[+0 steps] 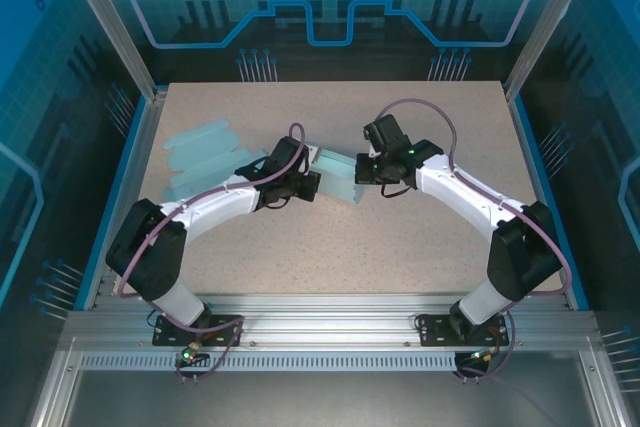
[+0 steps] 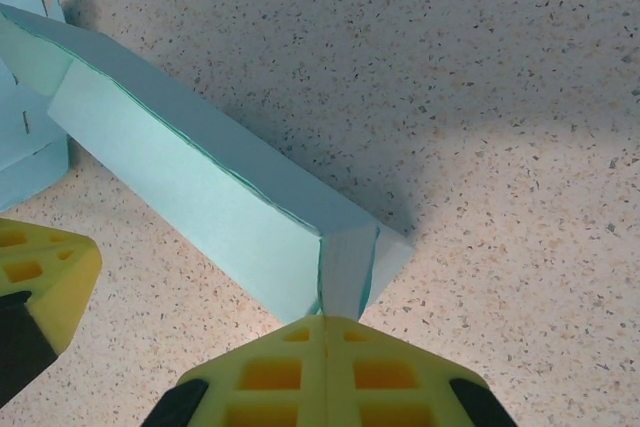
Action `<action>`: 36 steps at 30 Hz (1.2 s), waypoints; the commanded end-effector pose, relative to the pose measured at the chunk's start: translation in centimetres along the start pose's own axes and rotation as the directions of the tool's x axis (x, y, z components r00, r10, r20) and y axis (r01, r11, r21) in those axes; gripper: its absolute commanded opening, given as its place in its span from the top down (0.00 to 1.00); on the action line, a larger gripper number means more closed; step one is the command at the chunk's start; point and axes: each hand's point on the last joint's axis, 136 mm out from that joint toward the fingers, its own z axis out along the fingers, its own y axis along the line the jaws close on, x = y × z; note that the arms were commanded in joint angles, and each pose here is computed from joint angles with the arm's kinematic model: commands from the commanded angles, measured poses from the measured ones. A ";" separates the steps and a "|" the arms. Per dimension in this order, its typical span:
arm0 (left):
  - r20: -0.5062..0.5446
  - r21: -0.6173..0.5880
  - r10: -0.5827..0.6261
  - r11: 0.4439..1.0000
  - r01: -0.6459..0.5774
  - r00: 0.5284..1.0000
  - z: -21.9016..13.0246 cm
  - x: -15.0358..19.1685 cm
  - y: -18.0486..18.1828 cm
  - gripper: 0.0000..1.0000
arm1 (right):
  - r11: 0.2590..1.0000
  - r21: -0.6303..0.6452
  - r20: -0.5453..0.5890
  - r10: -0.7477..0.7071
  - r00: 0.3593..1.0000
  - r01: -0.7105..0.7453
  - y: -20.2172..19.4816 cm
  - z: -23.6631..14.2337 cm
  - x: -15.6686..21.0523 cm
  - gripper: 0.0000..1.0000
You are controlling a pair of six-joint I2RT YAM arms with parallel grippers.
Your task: Fold the paper box
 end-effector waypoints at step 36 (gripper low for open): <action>-0.014 -0.003 0.296 0.955 -0.296 0.955 2.7 -6.2 5.6 0.48 | 0.990 0.080 -0.007 -0.114 0.993 0.115 0.1 0.3 -0.3 1.00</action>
